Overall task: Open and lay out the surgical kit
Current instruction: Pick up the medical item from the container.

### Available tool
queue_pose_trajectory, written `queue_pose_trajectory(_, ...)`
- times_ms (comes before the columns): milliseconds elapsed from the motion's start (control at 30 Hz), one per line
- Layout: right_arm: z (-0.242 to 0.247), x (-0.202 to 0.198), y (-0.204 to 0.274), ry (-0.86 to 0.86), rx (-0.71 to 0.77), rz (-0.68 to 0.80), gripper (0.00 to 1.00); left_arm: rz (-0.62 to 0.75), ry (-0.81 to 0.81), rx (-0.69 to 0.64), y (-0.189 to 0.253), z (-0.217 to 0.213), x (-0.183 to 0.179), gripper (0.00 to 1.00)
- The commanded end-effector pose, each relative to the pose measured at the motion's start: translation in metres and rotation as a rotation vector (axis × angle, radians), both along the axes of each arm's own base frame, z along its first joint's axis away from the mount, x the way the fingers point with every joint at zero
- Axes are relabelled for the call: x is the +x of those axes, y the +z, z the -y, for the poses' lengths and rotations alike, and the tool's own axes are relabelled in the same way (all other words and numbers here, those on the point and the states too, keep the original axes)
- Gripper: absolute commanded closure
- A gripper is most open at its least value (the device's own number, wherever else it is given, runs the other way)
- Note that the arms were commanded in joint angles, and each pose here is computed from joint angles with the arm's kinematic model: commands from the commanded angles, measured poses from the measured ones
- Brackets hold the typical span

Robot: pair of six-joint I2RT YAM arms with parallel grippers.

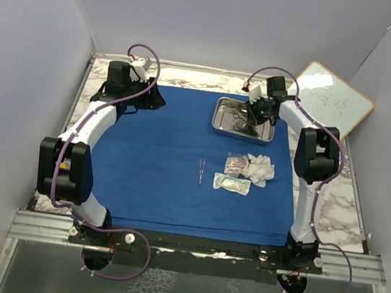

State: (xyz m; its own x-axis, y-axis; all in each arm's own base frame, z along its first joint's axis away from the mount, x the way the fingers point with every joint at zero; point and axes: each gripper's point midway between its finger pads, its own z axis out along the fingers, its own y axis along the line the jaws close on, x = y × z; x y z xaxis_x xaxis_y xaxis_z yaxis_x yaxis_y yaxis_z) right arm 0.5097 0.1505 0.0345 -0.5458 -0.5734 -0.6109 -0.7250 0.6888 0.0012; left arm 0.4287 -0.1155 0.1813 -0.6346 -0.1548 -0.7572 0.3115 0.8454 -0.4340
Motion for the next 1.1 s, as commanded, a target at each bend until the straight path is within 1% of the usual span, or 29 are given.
queue_pose_trajectory(0, 0.0, -0.003, -0.005, 0.021, 0.014, -0.03, 0.88, 0.026, -0.031, -0.031, 0.008, 0.006, -0.002, 0.47)
queue_pose_trajectory(167, -0.002, -0.004, 0.014, 0.027, 0.034, -0.009, 0.98, 0.032, -0.028, -0.035, 0.011, 0.006, -0.001, 0.47)
queue_pose_trajectory(200, -0.002, -0.004, 0.018, 0.027, 0.041, -0.005, 0.99, 0.032, -0.027, -0.035, 0.012, 0.006, -0.001, 0.47)
queue_pose_trajectory(467, -0.007, -0.008, 0.054, 0.029, 0.123, 0.022, 0.99, 0.028, -0.027, -0.049, 0.012, 0.007, -0.002, 0.47)
queue_pose_trajectory(800, -0.007, -0.01, 0.07, 0.036, 0.157, 0.036, 0.99, 0.027, -0.033, -0.069, 0.011, 0.01, -0.003, 0.47)
queue_pose_trajectory(933, -0.014, -0.019, 0.086, 0.105, 0.191, 0.058, 0.99, 0.037, -0.051, -0.073, 0.012, 0.013, -0.004, 0.48)
queue_pose_trajectory(1067, -0.024, -0.038, 0.105, 0.217, 0.236, 0.101, 0.99, 0.064, -0.089, -0.056, 0.013, 0.019, -0.006, 0.48)
